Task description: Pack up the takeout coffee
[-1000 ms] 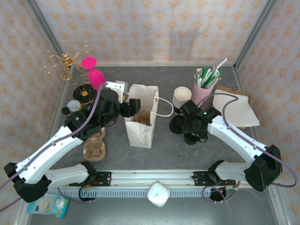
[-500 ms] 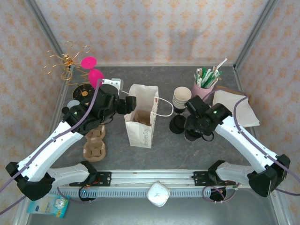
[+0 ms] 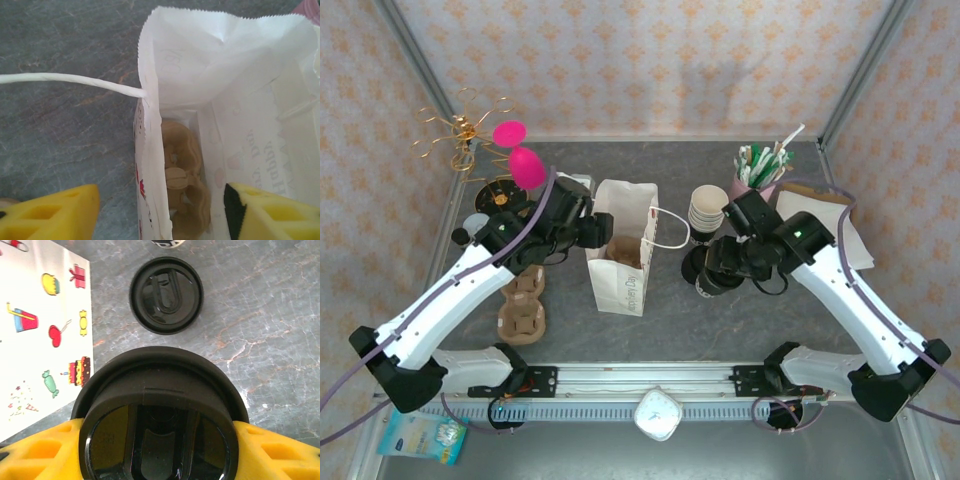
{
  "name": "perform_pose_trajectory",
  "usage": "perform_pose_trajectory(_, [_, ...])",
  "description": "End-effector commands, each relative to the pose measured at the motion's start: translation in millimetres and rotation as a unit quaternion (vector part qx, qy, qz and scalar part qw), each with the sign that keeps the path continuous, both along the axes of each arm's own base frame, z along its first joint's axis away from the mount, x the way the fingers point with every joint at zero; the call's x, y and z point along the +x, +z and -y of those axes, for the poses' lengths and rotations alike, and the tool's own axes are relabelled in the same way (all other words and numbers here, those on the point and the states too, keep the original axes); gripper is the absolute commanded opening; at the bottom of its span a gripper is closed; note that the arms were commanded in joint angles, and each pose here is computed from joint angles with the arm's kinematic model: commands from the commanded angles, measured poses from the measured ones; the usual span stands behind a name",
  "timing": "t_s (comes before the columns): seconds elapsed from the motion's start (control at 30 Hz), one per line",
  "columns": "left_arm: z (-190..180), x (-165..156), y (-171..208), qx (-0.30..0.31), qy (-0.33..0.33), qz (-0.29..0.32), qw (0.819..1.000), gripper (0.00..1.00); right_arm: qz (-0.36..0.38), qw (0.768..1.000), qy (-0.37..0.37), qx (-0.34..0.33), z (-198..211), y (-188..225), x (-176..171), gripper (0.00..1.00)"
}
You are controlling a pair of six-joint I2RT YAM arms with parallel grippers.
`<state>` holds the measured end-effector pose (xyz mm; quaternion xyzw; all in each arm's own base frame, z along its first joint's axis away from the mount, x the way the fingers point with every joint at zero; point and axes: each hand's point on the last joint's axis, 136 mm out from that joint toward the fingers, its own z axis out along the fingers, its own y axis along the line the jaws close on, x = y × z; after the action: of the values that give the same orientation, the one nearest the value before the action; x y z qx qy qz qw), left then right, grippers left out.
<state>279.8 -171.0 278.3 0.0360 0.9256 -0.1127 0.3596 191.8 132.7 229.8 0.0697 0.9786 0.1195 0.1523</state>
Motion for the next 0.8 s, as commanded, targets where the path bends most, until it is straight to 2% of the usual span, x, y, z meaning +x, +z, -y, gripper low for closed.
perform_pose_trajectory(0.0, [-5,-3,-4,0.016,0.005,-0.022,1.0,0.59,0.012,1.0,0.026,0.005,-1,13,-4,0.59])
perform_pose_trajectory(0.13, [-18,3,-3,0.048,0.029,-0.014,0.998,0.34,0.02,0.999,0.042,0.015,-6,22,-3,0.59])
perform_pose_trajectory(0.33, [-26,5,-2,0.079,0.033,-0.018,0.996,0.12,0.031,0.997,0.057,0.036,-14,36,-1,0.59])
perform_pose_trajectory(0.57, [-49,13,11,0.143,0.053,-0.005,0.988,0.0,0.038,0.995,0.074,0.055,-25,50,3,0.59])
perform_pose_trajectory(0.77, [-48,23,20,0.157,0.056,0.005,0.986,0.0,0.047,0.993,0.089,0.069,-39,66,15,0.59])
